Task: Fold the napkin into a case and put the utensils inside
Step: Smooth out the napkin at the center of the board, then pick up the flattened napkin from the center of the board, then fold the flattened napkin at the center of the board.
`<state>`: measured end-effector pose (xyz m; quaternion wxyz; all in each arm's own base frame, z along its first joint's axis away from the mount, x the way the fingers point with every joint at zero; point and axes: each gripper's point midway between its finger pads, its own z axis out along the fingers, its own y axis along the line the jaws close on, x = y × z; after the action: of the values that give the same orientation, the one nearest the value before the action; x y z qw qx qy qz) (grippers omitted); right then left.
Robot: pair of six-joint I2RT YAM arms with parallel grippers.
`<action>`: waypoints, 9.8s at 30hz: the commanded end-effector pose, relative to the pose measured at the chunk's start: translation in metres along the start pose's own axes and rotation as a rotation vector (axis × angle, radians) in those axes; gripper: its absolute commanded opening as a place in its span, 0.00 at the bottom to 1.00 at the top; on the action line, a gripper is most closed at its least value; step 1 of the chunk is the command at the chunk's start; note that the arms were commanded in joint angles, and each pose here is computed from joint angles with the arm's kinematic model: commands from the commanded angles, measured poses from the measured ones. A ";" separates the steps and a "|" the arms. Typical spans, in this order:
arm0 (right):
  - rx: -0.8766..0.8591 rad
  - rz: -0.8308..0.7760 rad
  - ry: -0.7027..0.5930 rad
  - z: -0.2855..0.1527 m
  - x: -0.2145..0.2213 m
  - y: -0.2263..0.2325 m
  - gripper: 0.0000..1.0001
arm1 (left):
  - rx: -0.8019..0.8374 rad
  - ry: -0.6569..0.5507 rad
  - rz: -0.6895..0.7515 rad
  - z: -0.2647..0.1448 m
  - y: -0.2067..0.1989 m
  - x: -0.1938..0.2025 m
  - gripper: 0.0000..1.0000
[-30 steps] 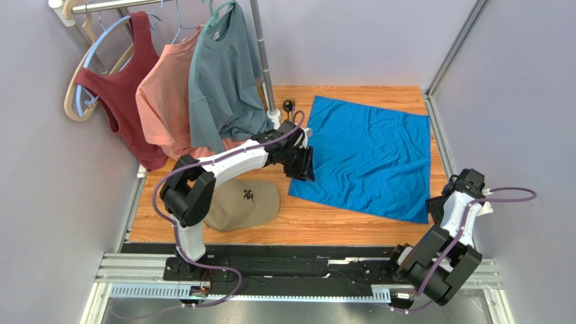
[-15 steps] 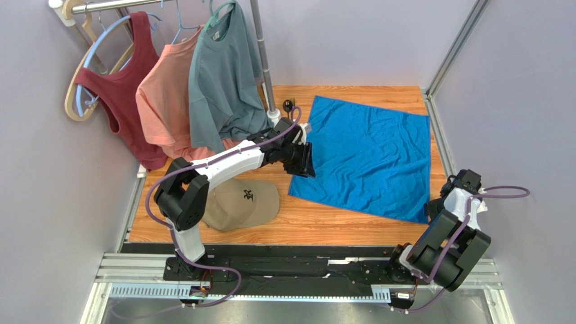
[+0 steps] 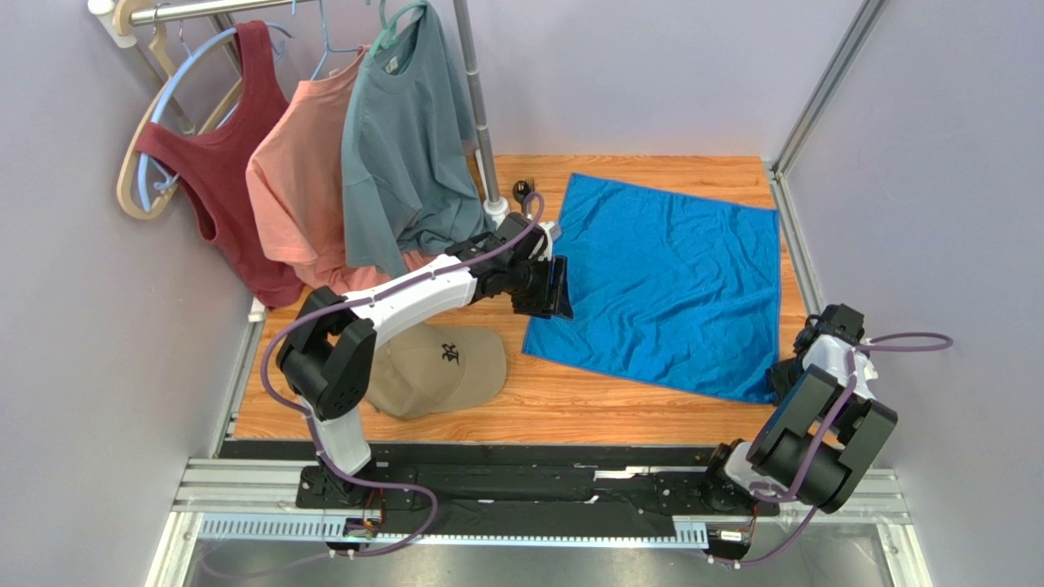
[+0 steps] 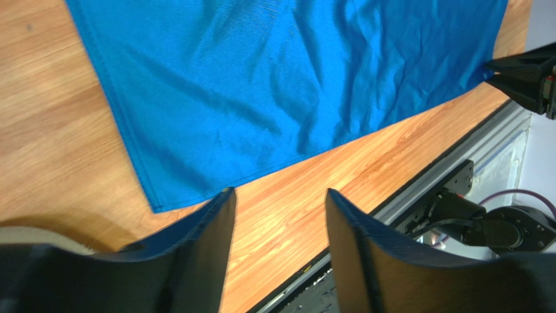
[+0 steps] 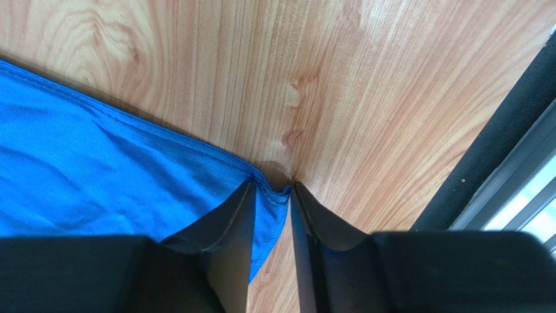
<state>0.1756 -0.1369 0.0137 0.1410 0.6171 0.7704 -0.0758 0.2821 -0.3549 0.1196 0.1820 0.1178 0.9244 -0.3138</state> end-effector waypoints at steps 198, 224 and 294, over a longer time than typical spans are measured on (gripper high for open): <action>-0.243 -0.275 -0.073 -0.127 -0.012 0.072 0.00 | 0.015 -0.198 0.039 -0.016 0.076 -0.200 0.00; -0.132 -0.312 0.084 -0.071 0.034 0.041 0.00 | -0.071 0.041 0.025 -0.015 0.100 -0.079 0.00; -0.033 -0.326 0.031 -0.026 0.027 0.044 0.12 | -0.210 0.187 0.002 0.009 0.139 -0.007 0.27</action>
<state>0.2041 -0.0872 0.0318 0.1089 0.4834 0.8662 -0.0647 0.3340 -0.2573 0.0289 0.0834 0.1204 0.9659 -0.2133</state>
